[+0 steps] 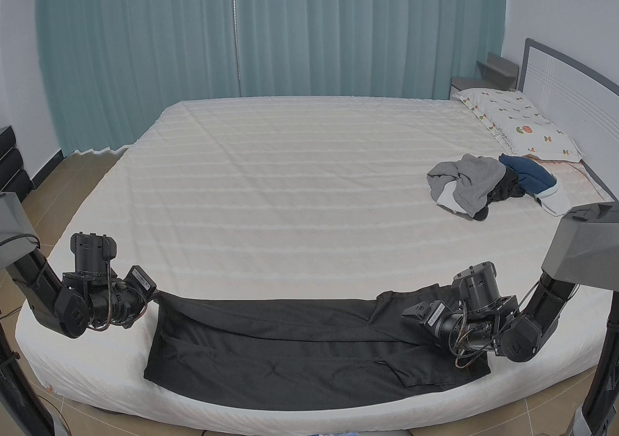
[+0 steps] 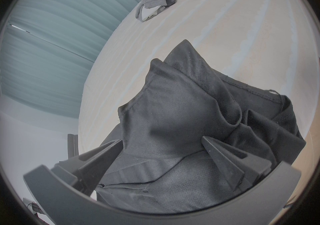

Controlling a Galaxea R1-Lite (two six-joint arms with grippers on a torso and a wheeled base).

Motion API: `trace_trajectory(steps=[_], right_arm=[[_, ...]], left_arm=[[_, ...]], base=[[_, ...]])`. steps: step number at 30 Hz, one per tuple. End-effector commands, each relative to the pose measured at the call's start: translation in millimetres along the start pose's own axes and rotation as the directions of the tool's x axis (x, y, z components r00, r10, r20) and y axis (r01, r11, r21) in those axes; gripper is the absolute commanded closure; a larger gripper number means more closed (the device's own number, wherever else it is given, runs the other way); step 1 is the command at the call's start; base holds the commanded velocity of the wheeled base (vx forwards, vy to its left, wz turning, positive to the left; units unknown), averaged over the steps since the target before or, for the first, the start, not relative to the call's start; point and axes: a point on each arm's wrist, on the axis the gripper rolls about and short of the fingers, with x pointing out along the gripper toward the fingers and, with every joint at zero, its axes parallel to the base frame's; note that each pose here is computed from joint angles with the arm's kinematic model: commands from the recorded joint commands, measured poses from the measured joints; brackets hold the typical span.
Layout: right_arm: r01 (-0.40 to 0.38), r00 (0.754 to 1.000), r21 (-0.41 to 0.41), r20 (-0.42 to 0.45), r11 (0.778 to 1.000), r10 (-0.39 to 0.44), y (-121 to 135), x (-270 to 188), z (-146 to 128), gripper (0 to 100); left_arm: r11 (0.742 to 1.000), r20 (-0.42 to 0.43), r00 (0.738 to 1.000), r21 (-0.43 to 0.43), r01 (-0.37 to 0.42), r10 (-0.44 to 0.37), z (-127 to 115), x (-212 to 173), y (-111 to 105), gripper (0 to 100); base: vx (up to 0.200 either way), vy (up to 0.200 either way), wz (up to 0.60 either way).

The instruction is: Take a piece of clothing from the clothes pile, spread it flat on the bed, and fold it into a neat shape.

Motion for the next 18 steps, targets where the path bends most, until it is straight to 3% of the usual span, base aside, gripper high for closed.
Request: trace_trajectory(steps=[1, 11, 18], right_arm=[[0.005, 1.0, -0.006, -0.008, 1.0, -0.006, -1.1, -0.4, -2.4, 0], [0.015, 1.0, 0.006, -0.003, 1.0, -0.015, -3.5, 10.9, -0.1, 0], [-0.05, 0.995, 0.029, 0.082, 0.998, 0.048, 6.8, -12.1, 26.7, 0]], left_arm=[[1.0, 0.003, 1.0, -0.002, 0.0, 0.0, 0.7, -0.3, 0.1, 100], [1.0, 0.002, 1.0, -0.001, 0.001, -0.001, 0.4, -0.3, -0.1, 100], [1.0, 0.003, 1.0, -0.002, 0.0, 0.0, 0.7, -0.3, 0.1, 100]], base=[[0.0, 0.0, 0.0], [0.0, 0.0, 0.0], [0.0, 0.0, 0.0]])
